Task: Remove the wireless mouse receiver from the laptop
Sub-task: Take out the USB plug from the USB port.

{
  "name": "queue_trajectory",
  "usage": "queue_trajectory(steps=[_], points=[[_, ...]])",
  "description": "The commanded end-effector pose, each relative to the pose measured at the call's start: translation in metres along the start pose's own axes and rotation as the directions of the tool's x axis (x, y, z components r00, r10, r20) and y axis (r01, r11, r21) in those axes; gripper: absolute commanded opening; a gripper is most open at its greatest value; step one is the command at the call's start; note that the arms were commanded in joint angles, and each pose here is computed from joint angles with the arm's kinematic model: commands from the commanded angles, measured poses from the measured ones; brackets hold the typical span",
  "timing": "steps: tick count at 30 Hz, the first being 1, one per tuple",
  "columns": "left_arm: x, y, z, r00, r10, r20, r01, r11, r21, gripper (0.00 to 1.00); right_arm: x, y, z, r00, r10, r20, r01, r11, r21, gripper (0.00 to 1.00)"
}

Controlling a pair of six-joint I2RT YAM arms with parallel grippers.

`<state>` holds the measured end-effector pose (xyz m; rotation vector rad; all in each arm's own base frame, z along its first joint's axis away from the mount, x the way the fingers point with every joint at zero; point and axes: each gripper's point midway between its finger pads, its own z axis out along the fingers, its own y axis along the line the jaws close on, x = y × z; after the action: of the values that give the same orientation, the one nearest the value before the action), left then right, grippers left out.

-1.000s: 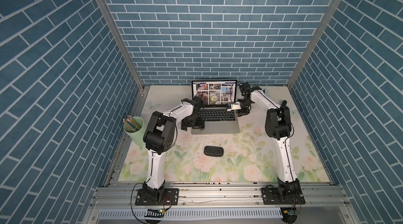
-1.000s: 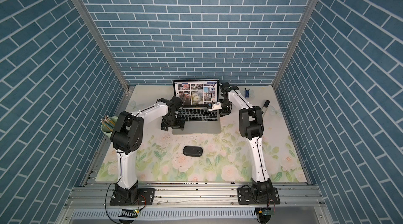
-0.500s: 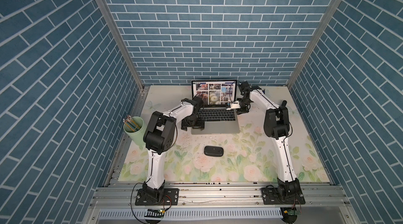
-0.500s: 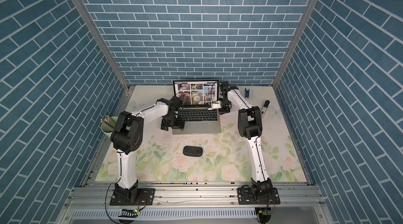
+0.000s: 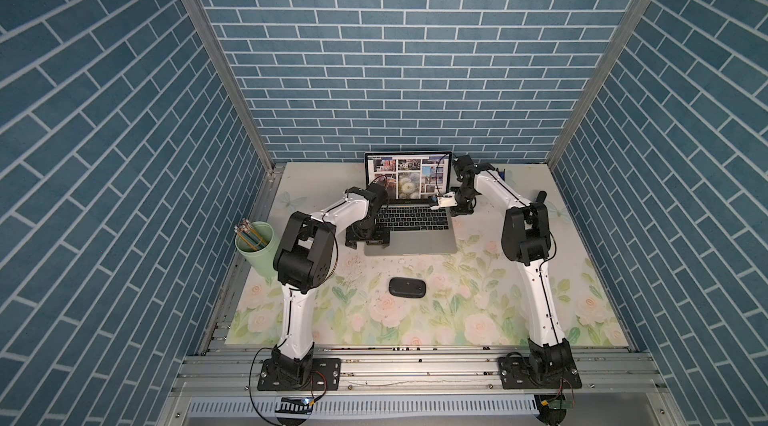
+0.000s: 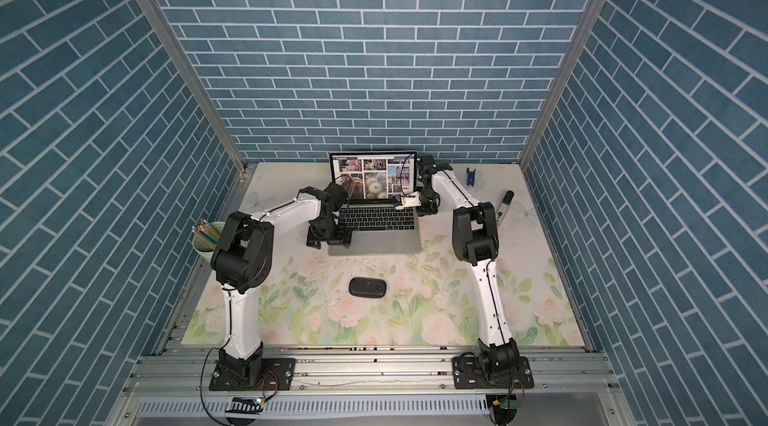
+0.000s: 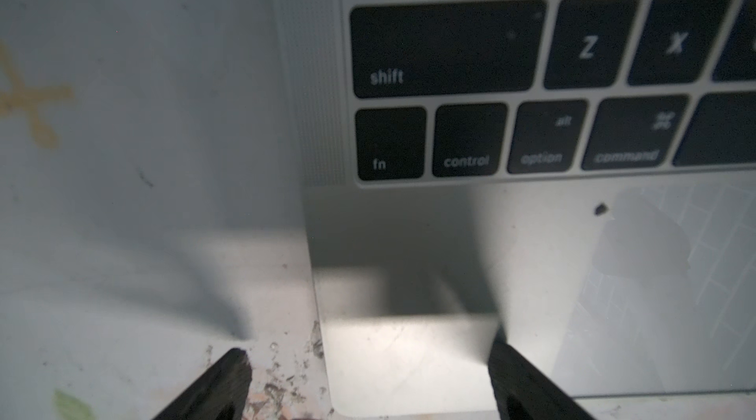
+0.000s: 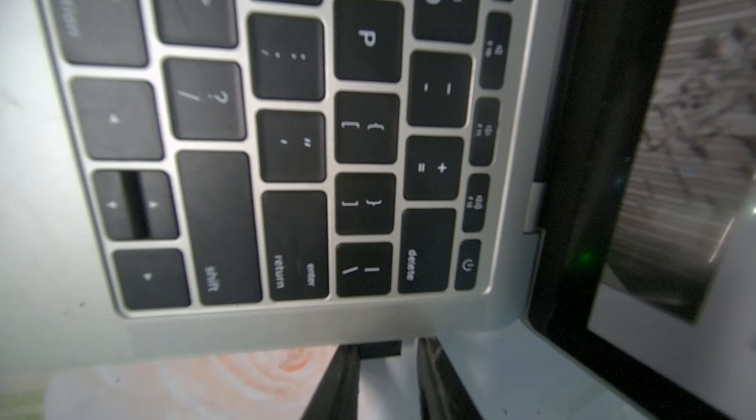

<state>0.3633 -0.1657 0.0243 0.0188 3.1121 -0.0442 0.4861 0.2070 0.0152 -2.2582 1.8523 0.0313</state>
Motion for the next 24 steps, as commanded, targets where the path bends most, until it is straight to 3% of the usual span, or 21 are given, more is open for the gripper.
queue_trajectory(steps=[1,11,24], points=[[0.026,0.013,0.03,0.993,0.011,-0.116,-0.018,0.998,-0.064,0.96,-0.013,0.07,0.103,0.999,-0.043,0.009,0.044,0.969,-0.245,0.15],[0.027,0.012,0.031,0.993,0.014,-0.115,-0.02,0.998,-0.056,0.96,-0.017,0.073,0.103,1.0,-0.009,0.008,0.011,0.968,-0.249,0.0],[0.028,0.012,0.031,0.994,0.015,-0.108,-0.02,0.999,-0.049,0.96,-0.006,0.071,0.089,0.998,0.061,-0.009,-0.061,0.97,-0.237,0.0]])
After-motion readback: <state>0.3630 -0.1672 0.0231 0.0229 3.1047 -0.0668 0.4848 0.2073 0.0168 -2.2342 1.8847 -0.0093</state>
